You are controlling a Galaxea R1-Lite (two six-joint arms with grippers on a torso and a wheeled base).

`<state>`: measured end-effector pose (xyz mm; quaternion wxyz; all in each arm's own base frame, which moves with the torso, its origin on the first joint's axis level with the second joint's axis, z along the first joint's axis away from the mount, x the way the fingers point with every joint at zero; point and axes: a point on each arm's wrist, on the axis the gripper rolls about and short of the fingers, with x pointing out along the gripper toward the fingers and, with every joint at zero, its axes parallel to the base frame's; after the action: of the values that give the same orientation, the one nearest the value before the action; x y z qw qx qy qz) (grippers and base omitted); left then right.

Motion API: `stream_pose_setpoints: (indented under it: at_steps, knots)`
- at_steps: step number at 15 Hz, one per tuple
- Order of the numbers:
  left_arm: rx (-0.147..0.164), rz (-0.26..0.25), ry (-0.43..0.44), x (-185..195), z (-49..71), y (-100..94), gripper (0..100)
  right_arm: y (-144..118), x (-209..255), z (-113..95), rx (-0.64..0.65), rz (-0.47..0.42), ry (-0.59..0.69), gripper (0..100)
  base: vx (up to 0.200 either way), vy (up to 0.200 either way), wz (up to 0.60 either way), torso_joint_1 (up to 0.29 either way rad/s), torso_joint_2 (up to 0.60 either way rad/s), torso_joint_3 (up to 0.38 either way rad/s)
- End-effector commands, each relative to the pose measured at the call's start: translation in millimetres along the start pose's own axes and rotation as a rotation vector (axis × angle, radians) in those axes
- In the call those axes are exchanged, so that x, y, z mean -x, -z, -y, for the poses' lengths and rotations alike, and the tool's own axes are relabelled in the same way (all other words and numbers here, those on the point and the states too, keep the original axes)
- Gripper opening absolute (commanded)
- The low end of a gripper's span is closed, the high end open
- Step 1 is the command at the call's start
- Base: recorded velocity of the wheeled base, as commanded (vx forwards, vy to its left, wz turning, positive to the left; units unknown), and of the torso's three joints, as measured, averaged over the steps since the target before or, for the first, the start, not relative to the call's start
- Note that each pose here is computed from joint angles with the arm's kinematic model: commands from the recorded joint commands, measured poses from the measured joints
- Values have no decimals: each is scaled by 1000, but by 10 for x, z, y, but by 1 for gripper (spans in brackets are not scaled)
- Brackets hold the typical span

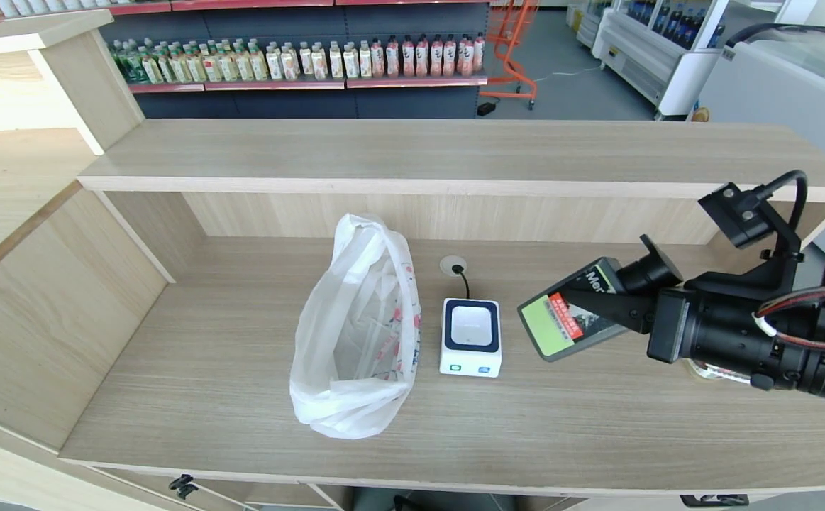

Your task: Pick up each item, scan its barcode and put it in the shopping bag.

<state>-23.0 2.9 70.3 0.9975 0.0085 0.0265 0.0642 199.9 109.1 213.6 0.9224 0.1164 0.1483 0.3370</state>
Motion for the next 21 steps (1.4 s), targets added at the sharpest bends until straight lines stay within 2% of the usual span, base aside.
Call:
stream_pose_setpoints:
  at_steps: [1, 3, 7, 10, 11, 14, 15, 17, 19, 21]
  knots:
    - [0, 0, -1, 0, 0, 0, 100, 9, 26, -14, -4, 1, -4, 0, 0, 0, 0, 0, 0, 0]
    - [0, 0, -1, 0, 0, 0, 100, 60, 85, -19, -9, -7, -3, 0, 0, 0, 0, 0, 0, 0]
    - [1, 0, -1, 0, 0, 0, 100, 55, 49, -47, -57, -12, -17, 0, 0, 200, 0, 10, 2, 4]
    - [1, 0, -1, 0, 0, 0, 100, 123, -66, -53, -143, -57, -26, 0, 0, 0, 0, 0, 0, 0]
    - [1, 0, -1, 0, 0, 0, 100, 182, -171, -43, -203, -93, -22, 0, 0, 0, 0, 0, 0, 0]
    - [1, 0, -1, 0, 0, 0, 100, 220, -453, -3, -219, -137, -17, 0, 0, 0, 0, 0, 0, 0]
    - [1, 0, -1, 0, 0, 0, 100, 240, -694, 14, -222, -163, -19, 0, 0, 0, 0, 0, 0, 0]
    - [1, 0, -1, 0, 0, 0, 100, 392, -960, 85, -216, -223, 2, 0, 0, 0, 0, 0, 0, 0]
    - [1, 0, -1, 0, 0, 0, 100, 583, -1150, 182, -97, -277, 7, 0, 0, 0, 0, 0, 0, 0]
    - [1, 0, -1, 0, 0, 0, 100, 705, -1358, 239, -5, -274, -12, 0, 0, 0, 0, 0, 0, 0]
